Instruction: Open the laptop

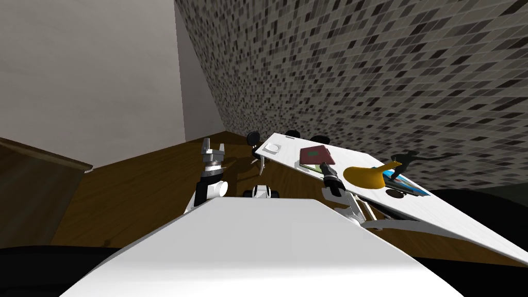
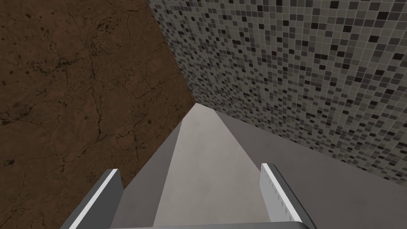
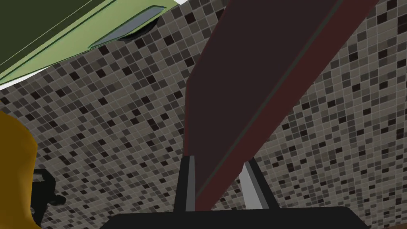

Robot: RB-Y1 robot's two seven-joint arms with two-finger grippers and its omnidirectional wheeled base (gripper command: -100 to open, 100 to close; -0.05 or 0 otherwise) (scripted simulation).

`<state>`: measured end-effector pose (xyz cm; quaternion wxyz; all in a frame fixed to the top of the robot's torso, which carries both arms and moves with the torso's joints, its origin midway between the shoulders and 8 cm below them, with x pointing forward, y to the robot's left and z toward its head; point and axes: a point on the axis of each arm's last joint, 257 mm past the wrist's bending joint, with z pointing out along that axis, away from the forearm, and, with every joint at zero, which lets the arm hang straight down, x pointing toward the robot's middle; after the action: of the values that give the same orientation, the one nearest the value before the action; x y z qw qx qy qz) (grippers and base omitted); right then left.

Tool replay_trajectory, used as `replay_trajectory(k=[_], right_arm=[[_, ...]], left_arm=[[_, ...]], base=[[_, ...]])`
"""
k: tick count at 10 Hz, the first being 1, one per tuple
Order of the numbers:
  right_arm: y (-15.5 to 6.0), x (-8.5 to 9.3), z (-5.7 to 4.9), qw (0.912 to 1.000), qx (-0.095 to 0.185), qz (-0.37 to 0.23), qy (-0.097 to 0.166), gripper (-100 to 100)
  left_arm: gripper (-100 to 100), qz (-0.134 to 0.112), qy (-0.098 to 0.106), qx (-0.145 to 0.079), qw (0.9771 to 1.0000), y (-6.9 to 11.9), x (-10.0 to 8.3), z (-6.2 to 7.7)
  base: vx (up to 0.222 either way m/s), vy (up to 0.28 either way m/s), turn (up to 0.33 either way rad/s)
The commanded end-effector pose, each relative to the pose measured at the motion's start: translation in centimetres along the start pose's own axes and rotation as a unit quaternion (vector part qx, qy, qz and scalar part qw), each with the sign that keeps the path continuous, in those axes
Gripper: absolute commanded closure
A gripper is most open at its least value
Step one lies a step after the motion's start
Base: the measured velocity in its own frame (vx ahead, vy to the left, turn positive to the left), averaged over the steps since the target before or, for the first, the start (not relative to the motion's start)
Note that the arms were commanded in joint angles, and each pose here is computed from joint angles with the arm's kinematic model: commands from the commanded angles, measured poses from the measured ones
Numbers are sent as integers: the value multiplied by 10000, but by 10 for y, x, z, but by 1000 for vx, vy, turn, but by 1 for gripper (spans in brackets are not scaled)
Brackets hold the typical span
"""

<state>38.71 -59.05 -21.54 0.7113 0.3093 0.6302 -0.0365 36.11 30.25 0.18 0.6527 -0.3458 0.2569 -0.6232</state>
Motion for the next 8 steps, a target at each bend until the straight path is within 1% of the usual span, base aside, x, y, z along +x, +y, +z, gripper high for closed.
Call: replay_trajectory(k=[1, 8], right_arm=[[-1, -8, 3, 10000, 50, 73, -6, -100], [-7, -57, 17, 9994, 311, 30, -148, -100]], left_arm=[[0, 0, 0, 0, 10000, 0, 0, 0], [0, -1, 0, 1, 10000, 0, 0, 0]], base=[[-47, 0, 123], [-55, 14, 73]])
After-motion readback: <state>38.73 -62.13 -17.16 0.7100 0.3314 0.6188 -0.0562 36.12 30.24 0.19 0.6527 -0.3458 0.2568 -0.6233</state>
